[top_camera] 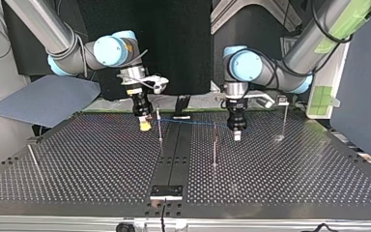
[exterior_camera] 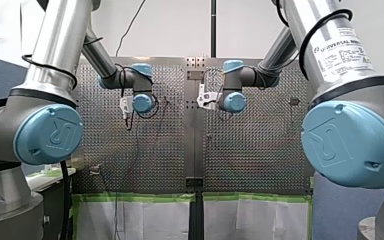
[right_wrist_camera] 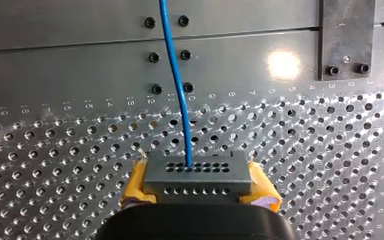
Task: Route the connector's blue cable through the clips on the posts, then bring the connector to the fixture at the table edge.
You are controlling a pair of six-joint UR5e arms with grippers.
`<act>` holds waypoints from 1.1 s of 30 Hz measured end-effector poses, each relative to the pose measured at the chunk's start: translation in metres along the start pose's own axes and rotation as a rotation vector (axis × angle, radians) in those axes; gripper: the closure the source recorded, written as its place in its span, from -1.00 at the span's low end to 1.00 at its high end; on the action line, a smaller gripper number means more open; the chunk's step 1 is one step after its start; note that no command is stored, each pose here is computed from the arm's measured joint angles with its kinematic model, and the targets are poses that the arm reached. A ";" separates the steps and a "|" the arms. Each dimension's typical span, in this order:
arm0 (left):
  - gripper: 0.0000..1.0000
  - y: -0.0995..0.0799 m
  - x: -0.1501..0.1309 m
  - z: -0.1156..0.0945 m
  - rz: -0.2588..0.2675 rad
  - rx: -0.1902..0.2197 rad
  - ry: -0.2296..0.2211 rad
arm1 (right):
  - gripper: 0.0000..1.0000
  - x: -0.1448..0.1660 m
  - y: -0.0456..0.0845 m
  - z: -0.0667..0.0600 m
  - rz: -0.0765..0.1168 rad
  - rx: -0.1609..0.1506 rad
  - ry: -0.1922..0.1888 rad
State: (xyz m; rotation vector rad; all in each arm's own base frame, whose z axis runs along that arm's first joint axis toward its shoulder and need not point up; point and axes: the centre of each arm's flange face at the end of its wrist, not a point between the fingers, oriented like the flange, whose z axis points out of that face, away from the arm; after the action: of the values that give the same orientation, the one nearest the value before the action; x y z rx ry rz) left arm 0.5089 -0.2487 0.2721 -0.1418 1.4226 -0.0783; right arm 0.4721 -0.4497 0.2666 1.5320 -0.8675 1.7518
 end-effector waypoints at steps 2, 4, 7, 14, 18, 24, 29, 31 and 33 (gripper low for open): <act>1.00 0.001 -0.002 0.004 -0.002 0.003 -0.005 | 1.00 0.000 0.001 0.002 0.000 -0.001 0.001; 1.00 0.002 -0.005 0.007 -0.007 0.006 -0.010 | 1.00 0.000 0.003 0.005 0.000 -0.004 0.003; 1.00 0.004 -0.008 0.012 -0.017 0.013 -0.017 | 1.00 -0.001 0.007 0.009 -0.001 -0.009 0.003; 1.00 0.004 0.002 0.024 -0.028 0.027 0.004 | 1.00 -0.012 0.016 0.022 -0.004 -0.015 -0.014; 1.00 0.005 0.008 0.032 -0.043 0.032 0.007 | 1.00 -0.010 0.022 0.029 -0.006 -0.015 -0.010; 1.00 0.008 0.013 0.047 -0.052 0.033 0.016 | 1.00 -0.003 0.030 0.036 -0.009 -0.012 0.000; 1.00 0.013 0.010 0.056 -0.060 0.027 0.006 | 1.00 0.000 0.037 0.041 -0.011 -0.010 0.010; 1.00 0.015 0.007 0.060 -0.064 0.027 -0.001 | 1.00 0.000 0.039 0.044 -0.012 -0.006 0.011; 1.00 0.017 0.004 0.064 -0.066 0.026 -0.006 | 1.00 -0.002 0.041 0.048 -0.012 -0.001 0.009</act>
State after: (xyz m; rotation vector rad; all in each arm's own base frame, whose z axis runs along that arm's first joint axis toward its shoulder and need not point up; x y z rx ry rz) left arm 0.5720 -0.2295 0.2742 -0.1671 1.4108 -0.1504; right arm 0.4656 -0.5128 0.2664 1.5249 -0.8531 1.7477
